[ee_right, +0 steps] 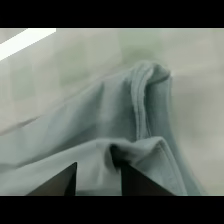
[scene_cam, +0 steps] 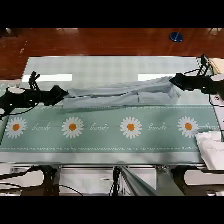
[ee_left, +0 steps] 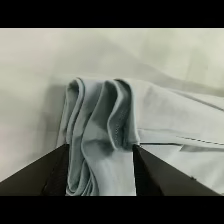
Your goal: Fold the shirts.
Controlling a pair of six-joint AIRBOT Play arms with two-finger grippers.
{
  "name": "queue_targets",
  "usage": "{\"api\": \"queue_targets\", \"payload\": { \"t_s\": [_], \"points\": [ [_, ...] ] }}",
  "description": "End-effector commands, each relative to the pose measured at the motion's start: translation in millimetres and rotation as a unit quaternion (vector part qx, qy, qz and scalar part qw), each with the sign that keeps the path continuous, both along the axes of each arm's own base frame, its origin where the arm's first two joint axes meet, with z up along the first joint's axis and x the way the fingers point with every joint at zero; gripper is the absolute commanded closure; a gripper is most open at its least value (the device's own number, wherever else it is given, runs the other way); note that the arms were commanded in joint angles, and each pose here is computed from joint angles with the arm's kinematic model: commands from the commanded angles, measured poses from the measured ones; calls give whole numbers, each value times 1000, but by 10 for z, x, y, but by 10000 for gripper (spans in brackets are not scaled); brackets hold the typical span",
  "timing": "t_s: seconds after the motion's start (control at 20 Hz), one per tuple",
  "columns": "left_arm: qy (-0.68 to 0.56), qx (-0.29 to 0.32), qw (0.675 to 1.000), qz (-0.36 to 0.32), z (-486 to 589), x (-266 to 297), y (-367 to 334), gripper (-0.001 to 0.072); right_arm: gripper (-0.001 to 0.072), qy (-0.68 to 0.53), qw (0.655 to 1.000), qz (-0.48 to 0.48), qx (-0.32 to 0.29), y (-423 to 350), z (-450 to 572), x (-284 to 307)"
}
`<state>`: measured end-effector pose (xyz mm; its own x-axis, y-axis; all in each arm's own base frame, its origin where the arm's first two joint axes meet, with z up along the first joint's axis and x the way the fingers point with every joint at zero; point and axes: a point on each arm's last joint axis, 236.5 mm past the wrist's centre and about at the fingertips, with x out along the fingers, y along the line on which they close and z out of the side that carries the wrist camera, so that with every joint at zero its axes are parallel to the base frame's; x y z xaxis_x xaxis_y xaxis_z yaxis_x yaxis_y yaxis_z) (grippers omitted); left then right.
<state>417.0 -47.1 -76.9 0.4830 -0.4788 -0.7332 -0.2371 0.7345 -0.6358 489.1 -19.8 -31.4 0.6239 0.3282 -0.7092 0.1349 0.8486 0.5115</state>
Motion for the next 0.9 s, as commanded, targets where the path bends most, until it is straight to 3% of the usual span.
{"api": "queue_targets", "payload": {
  "t_s": [0.0,0.1,0.25,0.35,0.45,0.6,0.7,0.85],
  "points": [
    [-3,-14,1000,-8,143,-17,26,216,353,-45,998,24,-40,-58,432,94],
    [-19,-13,1000,-4,290,-2,113,217,352,-65,991,28,-116,-300,746,161],
    [-44,-6,999,-21,486,-31,126,225,145,-1,972,14,-235,-830,785,41],
    [-43,-14,998,-36,536,-86,52,226,122,51,965,37,-253,-920,585,-118],
    [-42,-17,997,-60,536,-146,-25,228,117,99,974,56,-198,-826,254,-255],
    [-39,-20,996,-71,538,-181,-70,228,123,107,994,33,-10,-502,30,-190],
    [-37,-20,996,-75,531,-198,-77,228,124,89,993,-1,75,-490,8,-53],
    [-39,-18,996,-78,528,-198,-75,228,124,112,990,-8,82,-577,-206,-106]
  ]
}}
